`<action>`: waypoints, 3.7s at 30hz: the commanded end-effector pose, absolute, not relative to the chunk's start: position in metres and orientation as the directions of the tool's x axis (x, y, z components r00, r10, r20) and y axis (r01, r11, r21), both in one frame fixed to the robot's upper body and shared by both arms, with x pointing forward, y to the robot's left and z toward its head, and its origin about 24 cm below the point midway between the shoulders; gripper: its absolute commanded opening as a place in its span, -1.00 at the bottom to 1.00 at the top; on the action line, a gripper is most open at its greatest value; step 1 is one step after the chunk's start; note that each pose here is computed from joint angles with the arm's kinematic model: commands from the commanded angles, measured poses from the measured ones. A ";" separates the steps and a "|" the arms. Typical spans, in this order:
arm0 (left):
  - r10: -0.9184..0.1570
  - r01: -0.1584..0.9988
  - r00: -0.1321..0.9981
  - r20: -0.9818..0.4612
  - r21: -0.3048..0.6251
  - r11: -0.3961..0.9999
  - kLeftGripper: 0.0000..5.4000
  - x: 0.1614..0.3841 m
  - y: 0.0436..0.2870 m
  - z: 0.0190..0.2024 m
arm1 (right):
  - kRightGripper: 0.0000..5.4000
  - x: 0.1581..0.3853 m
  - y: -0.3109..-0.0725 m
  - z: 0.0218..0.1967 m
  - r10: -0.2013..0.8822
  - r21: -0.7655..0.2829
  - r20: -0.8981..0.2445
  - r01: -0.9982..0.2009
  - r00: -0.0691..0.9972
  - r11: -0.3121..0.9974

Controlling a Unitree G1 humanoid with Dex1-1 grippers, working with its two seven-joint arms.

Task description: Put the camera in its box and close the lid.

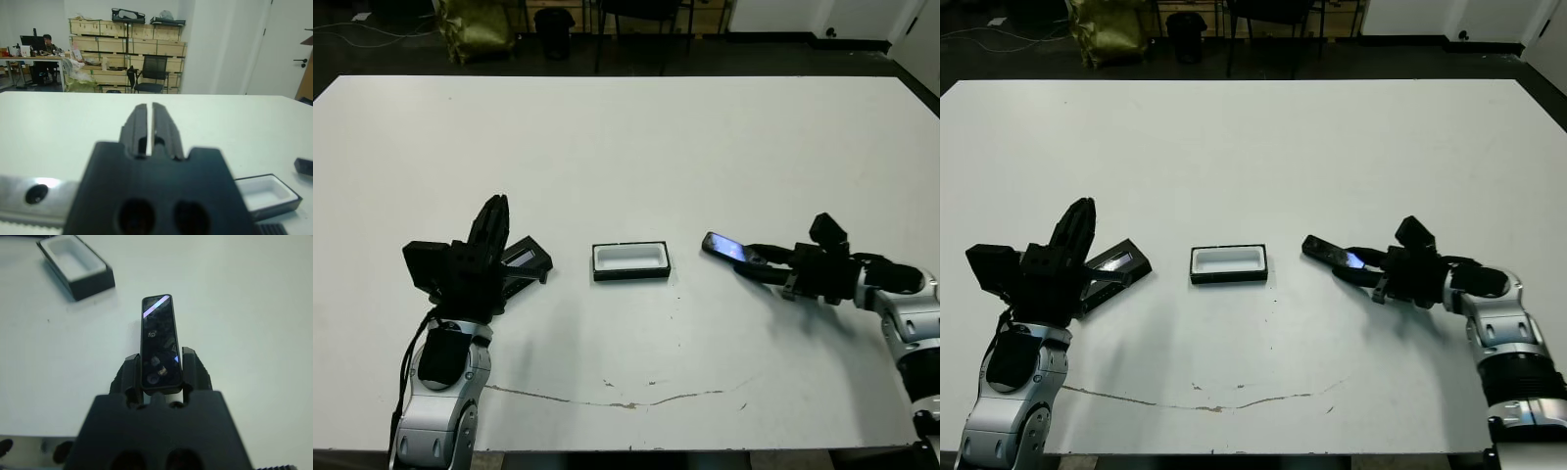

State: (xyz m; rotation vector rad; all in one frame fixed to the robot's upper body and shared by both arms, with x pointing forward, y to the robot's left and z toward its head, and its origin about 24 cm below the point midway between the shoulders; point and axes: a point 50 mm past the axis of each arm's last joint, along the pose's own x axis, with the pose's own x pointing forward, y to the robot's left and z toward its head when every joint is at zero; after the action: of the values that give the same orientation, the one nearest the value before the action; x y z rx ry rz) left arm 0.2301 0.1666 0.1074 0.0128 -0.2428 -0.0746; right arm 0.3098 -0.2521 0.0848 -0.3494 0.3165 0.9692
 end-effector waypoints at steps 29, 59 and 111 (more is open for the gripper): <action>-0.059 0.056 0.978 0.199 0.020 0.998 -1.00 0.227 0.171 0.098 | -0.78 0.351 -0.124 0.145 0.830 -0.093 -0.558 -0.995 0.018 -0.041; -0.061 0.061 0.982 0.181 0.005 0.998 -1.00 0.227 0.171 0.095 | -0.78 0.354 -0.119 0.131 0.783 -0.151 -0.620 -0.987 0.048 -0.060; -0.046 0.046 0.987 0.156 0.002 0.999 -1.00 0.224 0.168 0.091 | -0.78 0.344 -0.082 0.098 0.696 -0.093 -0.717 -0.985 -0.034 -0.143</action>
State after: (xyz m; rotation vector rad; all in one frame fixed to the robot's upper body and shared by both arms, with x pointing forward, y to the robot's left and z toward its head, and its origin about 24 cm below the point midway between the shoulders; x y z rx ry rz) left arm 0.2256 0.1677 0.0972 0.0008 -0.1935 -0.0555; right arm 0.3508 -0.0921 0.1132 -0.7623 0.4721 1.5318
